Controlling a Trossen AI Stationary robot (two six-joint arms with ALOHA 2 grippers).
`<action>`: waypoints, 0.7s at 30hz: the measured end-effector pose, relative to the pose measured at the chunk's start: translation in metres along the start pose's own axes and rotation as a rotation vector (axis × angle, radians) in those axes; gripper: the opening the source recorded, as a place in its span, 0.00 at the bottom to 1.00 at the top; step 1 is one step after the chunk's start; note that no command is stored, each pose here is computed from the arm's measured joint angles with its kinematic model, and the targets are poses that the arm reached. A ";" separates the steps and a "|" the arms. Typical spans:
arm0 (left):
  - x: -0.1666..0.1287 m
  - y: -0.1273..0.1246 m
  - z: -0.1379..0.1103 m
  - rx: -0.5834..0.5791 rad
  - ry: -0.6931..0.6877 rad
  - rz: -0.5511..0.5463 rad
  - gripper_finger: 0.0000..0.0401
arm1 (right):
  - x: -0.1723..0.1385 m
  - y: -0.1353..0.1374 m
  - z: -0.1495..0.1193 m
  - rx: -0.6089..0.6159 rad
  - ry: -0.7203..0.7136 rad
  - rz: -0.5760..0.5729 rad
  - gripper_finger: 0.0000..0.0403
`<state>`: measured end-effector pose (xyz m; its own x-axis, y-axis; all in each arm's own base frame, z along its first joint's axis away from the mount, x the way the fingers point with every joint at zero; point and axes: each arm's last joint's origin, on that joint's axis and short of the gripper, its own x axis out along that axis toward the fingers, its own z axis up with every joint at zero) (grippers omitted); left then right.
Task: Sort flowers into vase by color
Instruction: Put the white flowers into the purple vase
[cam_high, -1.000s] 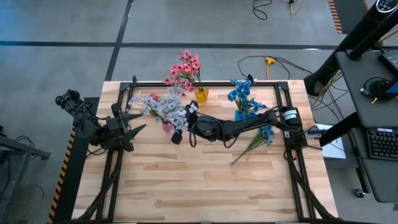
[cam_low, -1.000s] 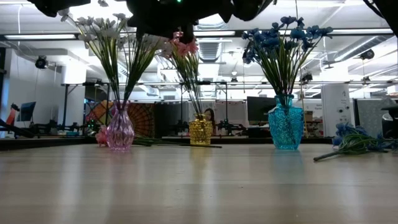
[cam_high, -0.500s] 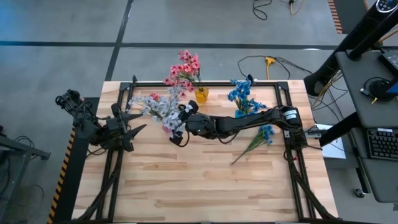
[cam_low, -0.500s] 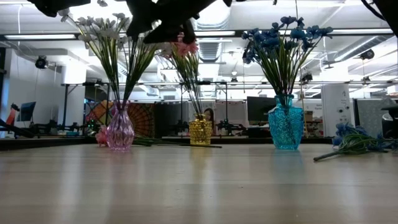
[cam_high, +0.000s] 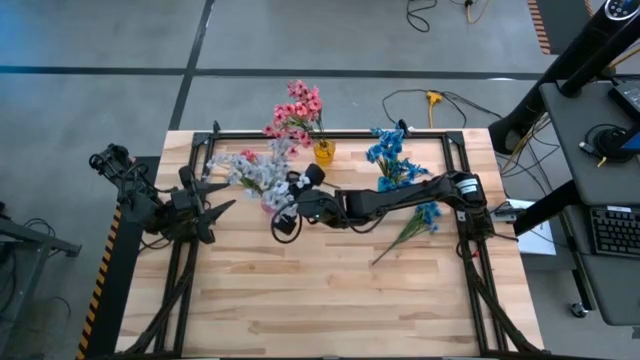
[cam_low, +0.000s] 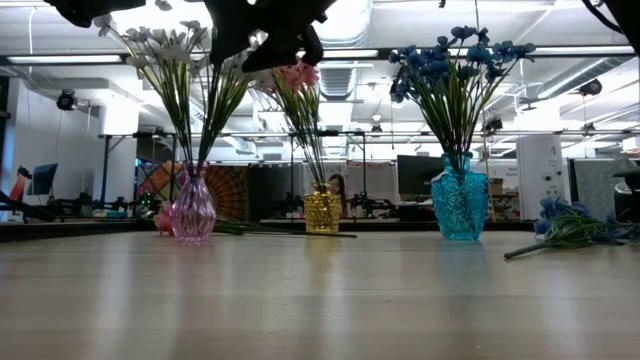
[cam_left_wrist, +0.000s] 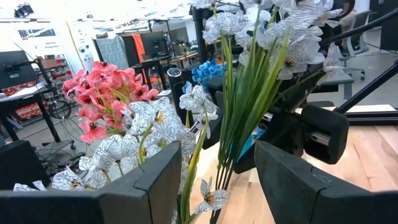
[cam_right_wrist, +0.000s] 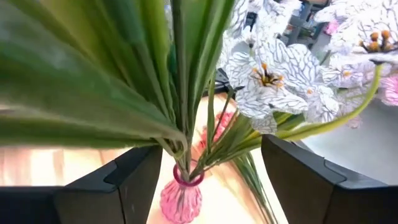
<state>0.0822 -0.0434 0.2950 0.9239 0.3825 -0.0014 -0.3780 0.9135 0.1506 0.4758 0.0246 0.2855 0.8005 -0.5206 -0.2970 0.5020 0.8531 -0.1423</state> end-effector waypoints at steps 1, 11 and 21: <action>0.000 0.000 0.000 0.000 0.000 0.000 0.47 | 0.000 0.000 -0.001 -0.004 0.002 -0.002 0.66; 0.000 0.000 0.000 0.000 0.000 0.000 0.47 | 0.001 0.003 -0.002 0.026 -0.051 0.037 0.46; 0.000 0.000 0.000 -0.001 0.000 0.000 0.47 | 0.011 0.010 -0.012 0.032 -0.059 0.066 0.16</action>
<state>0.0822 -0.0434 0.2951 0.9239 0.3825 -0.0013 -0.3780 0.9136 0.1500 0.4855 0.0277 0.2698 0.8500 -0.4648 -0.2481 0.4565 0.8848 -0.0935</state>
